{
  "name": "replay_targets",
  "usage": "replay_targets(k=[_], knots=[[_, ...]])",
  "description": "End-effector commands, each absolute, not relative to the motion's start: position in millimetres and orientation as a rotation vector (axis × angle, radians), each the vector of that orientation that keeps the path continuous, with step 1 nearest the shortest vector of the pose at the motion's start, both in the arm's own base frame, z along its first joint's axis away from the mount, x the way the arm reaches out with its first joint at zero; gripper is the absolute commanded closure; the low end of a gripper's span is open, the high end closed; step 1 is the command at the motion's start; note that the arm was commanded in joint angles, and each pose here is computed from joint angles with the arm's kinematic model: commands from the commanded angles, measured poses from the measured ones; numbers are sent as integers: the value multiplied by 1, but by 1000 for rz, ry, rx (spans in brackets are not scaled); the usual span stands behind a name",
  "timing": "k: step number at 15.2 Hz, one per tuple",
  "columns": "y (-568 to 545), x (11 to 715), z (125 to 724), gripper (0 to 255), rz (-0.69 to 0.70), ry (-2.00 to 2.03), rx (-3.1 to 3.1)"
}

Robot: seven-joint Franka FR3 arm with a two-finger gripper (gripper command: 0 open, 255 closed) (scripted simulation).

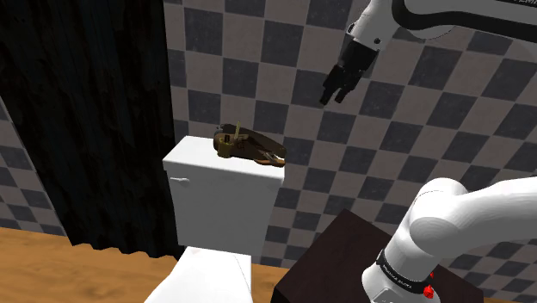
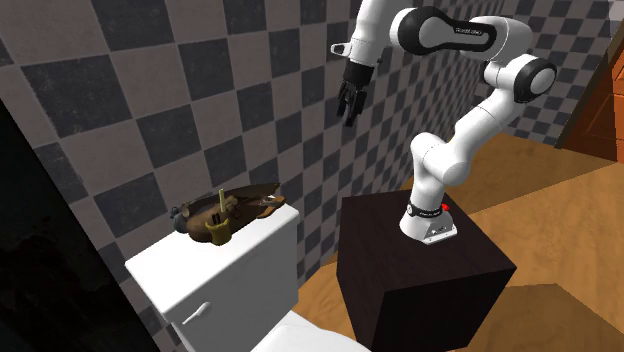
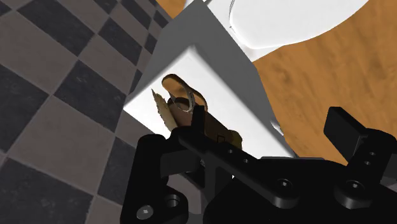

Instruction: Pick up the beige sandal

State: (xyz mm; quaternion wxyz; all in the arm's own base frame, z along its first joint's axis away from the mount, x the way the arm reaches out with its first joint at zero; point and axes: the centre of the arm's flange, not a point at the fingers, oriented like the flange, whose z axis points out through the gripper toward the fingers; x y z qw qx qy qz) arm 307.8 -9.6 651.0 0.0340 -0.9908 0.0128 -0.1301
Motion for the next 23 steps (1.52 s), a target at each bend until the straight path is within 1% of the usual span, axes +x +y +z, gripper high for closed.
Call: replay_targets(k=[1, 23], knots=[[-10, 308, 651, 0, -400, 39, -3047], [-101, 475, 417, 0, -140, -217, -3054]])
